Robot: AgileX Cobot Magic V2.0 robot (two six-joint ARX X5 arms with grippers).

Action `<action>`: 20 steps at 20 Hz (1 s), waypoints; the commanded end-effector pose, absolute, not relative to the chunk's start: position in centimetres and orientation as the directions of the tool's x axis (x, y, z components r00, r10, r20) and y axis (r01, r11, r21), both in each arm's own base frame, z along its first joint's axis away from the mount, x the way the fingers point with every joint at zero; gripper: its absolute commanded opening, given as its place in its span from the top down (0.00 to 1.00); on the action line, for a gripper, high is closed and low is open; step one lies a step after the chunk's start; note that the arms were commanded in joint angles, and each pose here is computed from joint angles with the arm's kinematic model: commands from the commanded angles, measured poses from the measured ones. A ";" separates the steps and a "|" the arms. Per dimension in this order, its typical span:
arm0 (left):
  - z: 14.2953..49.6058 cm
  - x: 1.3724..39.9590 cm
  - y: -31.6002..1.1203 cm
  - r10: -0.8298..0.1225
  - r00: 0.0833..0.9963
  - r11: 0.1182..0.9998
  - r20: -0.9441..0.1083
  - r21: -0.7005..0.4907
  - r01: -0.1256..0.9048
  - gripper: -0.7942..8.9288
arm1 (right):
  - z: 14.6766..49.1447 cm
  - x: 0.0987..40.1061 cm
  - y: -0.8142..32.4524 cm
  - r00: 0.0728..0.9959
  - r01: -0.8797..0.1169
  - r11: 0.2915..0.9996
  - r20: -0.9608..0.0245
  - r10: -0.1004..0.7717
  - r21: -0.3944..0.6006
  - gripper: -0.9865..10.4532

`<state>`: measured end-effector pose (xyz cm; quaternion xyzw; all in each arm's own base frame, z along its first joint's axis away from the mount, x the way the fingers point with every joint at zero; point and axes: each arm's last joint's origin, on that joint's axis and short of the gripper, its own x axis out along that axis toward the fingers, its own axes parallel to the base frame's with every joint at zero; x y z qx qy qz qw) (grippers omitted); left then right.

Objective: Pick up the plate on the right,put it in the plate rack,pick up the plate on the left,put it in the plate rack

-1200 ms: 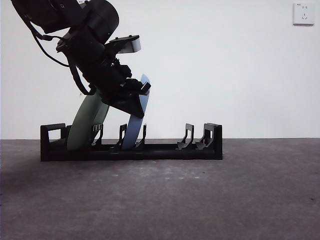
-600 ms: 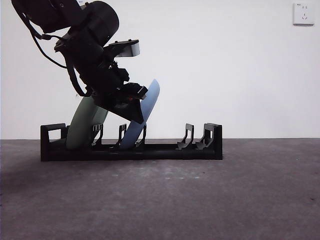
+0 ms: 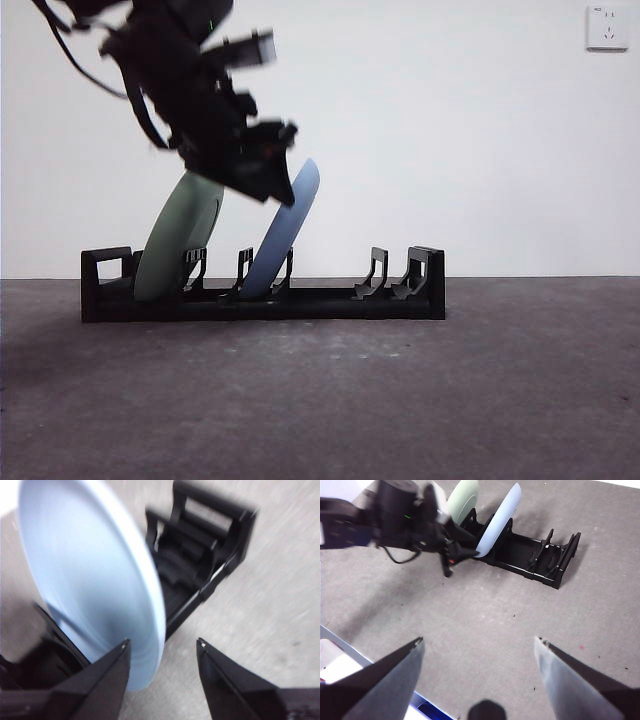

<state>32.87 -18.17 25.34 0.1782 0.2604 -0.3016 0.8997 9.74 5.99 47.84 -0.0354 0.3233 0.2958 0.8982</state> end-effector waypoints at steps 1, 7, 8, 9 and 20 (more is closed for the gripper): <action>26.3 32.0 -18.0 -0.473 0.669 0.756 -0.573 0.126 0.643 0.69 | 47.5 9.6 5.9 0.602 -0.556 0.822 -0.622 0.500 0.123 0.59; 31.3 27.3 -16.0 -0.548 0.608 0.736 -0.574 0.015 0.677 0.69 | 47.5 9.6 6.0 0.599 -0.573 0.812 -0.622 0.504 0.106 0.59; 32.4 26.0 -15.3 -0.559 0.594 0.729 -0.578 -0.003 0.684 0.69 | 47.5 9.6 6.0 0.599 -0.575 0.811 -0.622 0.504 0.104 0.59; 33.2 24.8 -14.7 -0.575 0.578 0.720 -0.579 -0.023 0.693 0.69 | 47.5 9.6 6.0 0.599 -0.579 0.809 -0.622 0.504 0.099 0.59; 39.0 10.7 -6.8 -0.598 0.569 0.718 -0.565 -0.061 0.693 0.69 | 46.6 9.8 6.5 0.488 -0.664 0.727 -0.635 0.599 0.176 0.59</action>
